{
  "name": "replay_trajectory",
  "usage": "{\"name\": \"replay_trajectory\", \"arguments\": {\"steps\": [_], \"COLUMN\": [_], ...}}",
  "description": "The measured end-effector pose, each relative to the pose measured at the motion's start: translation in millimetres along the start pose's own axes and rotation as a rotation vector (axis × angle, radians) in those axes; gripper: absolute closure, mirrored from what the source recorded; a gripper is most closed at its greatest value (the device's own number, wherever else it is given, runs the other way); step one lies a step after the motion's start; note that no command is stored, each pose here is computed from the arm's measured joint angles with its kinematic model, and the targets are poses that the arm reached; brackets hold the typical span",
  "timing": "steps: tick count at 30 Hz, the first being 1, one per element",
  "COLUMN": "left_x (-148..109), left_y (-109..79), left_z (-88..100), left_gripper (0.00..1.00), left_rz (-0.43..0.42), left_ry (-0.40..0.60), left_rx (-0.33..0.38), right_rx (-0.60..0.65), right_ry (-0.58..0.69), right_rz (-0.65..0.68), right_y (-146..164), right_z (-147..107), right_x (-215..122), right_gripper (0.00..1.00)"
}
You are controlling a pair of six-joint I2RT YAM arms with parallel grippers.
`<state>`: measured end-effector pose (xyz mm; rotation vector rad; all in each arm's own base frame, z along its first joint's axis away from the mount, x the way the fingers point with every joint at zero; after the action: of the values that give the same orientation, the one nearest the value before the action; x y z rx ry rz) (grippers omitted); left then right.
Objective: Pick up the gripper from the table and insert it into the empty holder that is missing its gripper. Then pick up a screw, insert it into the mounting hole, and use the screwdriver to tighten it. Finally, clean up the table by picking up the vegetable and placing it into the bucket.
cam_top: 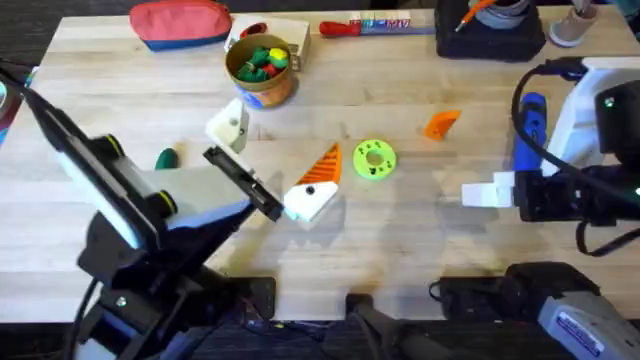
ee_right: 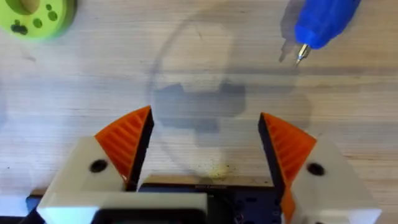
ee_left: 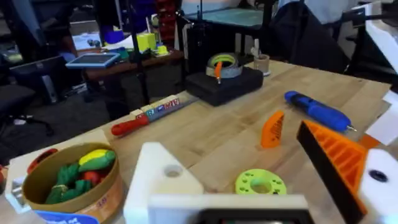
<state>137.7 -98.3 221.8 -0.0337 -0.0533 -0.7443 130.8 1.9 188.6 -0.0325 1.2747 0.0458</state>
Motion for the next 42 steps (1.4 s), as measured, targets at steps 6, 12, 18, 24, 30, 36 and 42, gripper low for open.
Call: {"name": "replay_trajectory", "arguments": {"steps": [6, 12, 18, 24, 30, 36, 42], "left_x": [-7.0, -6.6, -7.5, -7.5, -7.6, -7.6, -7.6], "left_y": [-4.1, -9.0, -11.0, -11.0, -11.2, -11.2, -11.2], "left_z": [-21.5, -44.1, -55.6, -55.6, -55.6, -55.6, -55.6], "left_gripper": [0.067, 0.067, 0.067, 0.067, 0.067, 0.067, 0.067], "left_rz": [-0.033, -0.087, -0.106, -0.107, -0.109, -0.109, -0.109], "left_ry": [-0.051, 0.049, 0.12, 0.12, 0.12, 0.12, 0.12], "left_rx": [-0.009, -0.046, -0.073, -0.073, -0.074, -0.074, -0.074], "right_rx": [0.0, 0.0, 0.0, 0.0, 0.0, 0.0, 0.0], "right_ry": [0.0, 0.001, 0.001, 0.0, 0.0, 0.0, -0.002], "right_rz": [0.0, 0.0, 0.0, 0.0, 0.0, 0.0, 0.0], "right_y": [0.0, 0.0, 0.0, 0.0, 0.0, 0.0, -0.1], "right_z": [0.0, 0.0, -0.1, 0.0, 0.0, 0.0, 0.4], "right_x": [0.0, 0.0, 0.0, 0.0, 0.0, 0.0, 0.0], "right_gripper": [0.01, 0.01, 0.01, 0.01, 0.01, 0.01, 0.01]}}
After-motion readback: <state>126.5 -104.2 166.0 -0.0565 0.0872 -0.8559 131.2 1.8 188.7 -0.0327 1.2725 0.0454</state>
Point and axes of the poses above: each hand's point on the last joint's axis, 136 mm out from that joint toward the fingers, its own x axis out along the fingers, its own y axis along the line the jaws close on, z = x × y, the point moved 8 cm from there along -x, back along the fingers, and after that the axes turned 4 degrees about -x, right-handed, at the moved point
